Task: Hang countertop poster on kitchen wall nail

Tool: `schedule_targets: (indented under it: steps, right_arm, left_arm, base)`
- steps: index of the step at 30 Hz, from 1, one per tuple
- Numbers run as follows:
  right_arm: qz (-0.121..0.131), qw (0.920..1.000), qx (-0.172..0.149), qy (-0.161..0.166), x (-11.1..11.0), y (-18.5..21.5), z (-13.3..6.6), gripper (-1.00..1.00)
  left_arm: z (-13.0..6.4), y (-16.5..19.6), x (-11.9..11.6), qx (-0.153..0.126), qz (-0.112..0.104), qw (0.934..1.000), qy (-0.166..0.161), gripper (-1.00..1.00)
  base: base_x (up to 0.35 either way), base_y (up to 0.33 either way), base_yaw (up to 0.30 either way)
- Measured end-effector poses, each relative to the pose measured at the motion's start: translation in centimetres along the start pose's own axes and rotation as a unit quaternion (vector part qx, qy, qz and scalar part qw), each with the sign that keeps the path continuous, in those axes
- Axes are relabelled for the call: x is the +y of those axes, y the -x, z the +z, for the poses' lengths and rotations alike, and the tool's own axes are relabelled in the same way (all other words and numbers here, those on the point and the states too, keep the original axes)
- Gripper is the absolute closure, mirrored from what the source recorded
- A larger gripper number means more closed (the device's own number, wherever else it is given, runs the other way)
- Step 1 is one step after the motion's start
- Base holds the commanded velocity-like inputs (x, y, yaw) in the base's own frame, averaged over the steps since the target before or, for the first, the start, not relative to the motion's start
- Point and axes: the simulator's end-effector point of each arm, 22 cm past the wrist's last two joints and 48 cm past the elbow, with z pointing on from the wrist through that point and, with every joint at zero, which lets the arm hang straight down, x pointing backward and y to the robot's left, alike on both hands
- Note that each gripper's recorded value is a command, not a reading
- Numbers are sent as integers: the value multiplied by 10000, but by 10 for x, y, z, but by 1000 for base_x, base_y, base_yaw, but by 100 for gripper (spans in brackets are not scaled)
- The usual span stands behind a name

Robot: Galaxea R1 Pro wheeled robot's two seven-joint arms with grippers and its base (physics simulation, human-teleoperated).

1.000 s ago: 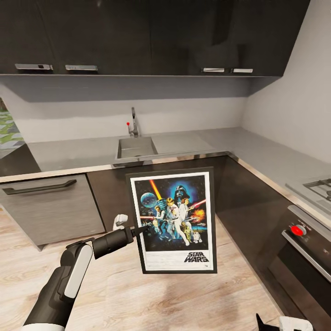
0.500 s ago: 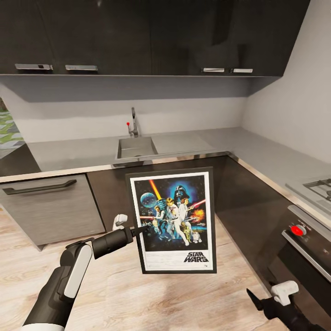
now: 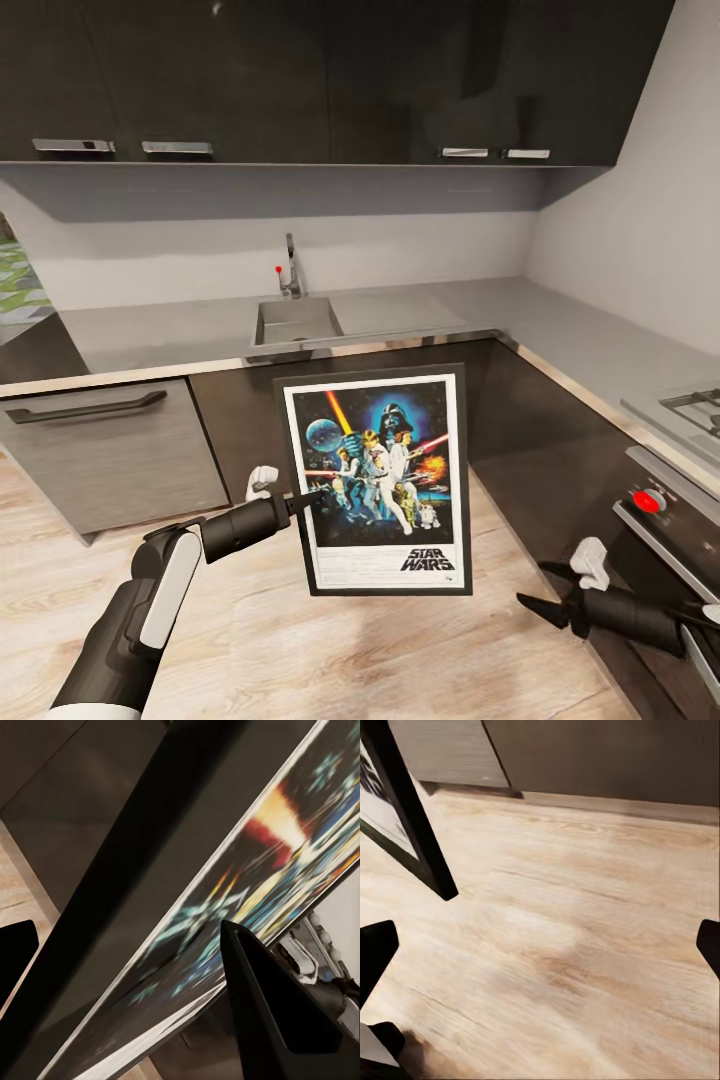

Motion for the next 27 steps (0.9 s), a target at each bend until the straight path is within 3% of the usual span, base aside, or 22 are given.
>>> schedule_targets:
  steps: [4,11,13,27]
  right_arm:
    - [51,9985,19,545,18,10,-2,-100]
    - [61,9961,26,878,31,14,-3,-100]
    - [61,9935,23,1135,42,14,-5,-100]
    - [28,9861,142,1652,71,9,2,-100]
  left_arm:
    - [1,0,-1,8,7,10000,-8,100]
    - [3,-2,-3,36,20,10000,-28,100]
    - [6,-6,-6,94,40,9999,-60,100]
    - [16,-19,-16,296,116,9994,-162,100]
  base:
    - [0,0,0]
    - [0,0,0]
    - [0,0,0]
    - [0,0,0]
